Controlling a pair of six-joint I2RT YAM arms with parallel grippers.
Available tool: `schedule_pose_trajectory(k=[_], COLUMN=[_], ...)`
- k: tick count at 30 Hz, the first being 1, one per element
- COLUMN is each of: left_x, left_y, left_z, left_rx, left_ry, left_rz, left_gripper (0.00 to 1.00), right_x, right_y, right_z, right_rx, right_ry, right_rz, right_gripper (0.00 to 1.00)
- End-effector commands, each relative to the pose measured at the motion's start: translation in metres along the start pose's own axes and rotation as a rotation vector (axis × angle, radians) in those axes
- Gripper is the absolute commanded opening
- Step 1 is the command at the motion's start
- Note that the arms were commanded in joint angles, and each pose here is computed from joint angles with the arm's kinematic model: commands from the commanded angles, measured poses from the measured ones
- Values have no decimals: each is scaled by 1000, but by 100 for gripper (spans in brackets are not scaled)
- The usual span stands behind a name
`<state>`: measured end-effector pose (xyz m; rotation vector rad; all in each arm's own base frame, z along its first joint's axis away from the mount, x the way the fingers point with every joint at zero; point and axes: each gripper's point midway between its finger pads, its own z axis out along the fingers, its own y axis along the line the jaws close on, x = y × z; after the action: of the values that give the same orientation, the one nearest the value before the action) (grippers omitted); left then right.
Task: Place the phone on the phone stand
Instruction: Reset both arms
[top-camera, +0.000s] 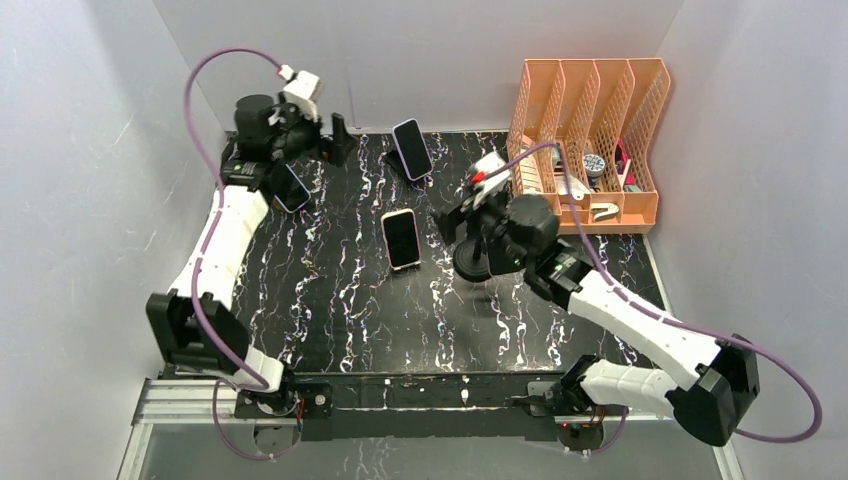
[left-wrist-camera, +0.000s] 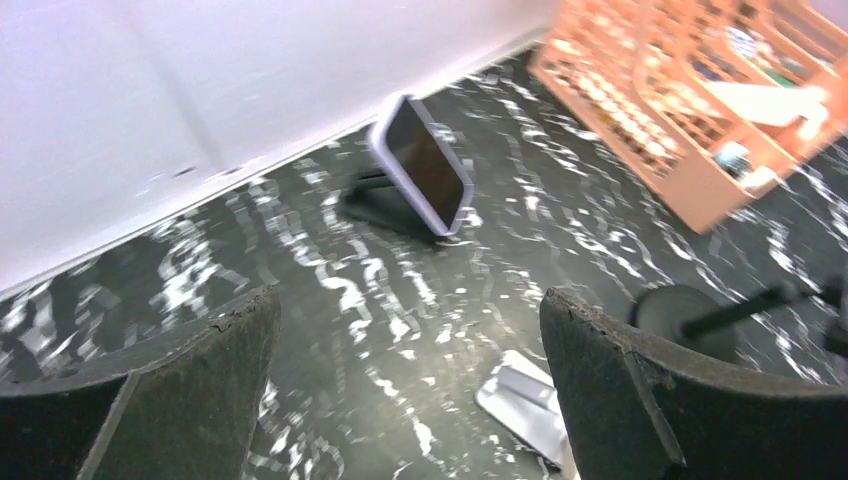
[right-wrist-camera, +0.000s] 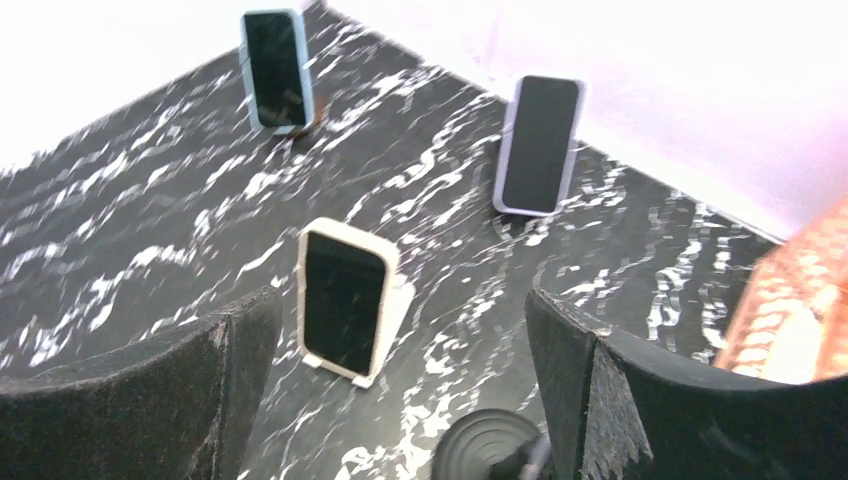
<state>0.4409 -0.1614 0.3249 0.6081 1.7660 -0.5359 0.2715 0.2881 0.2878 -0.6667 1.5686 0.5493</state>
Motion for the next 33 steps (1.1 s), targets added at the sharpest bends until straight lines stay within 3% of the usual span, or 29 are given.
schedule_pose_trajectory(k=[1, 8, 14, 17, 22, 33], left_x=[-27, 10, 24, 24, 26, 28], left_y=[32, 41, 50, 48, 45, 41], left_z=[-50, -97, -109, -101, -96, -93], left_rx=[-273, -424, -464, -430, -405, -378], left_ry=[-131, -102, -87, -87, -71, -60], left_rz=[-23, -40, -59, -70, -69, -57], left_gripper=[98, 98, 99, 98, 98, 98], right_x=[-37, -45, -34, -35, -31, -29], right_y=[-50, -134, -203, -216, -227, -227], right_z=[-14, -51, -103, -118, -128, -128], right_rx=[116, 307, 609, 693, 784, 783], right_ry=[-50, -68, -70, -128, -118, -161], right_rz=[80, 219, 358, 395, 400, 407], right_gripper=[99, 99, 99, 99, 99, 99])
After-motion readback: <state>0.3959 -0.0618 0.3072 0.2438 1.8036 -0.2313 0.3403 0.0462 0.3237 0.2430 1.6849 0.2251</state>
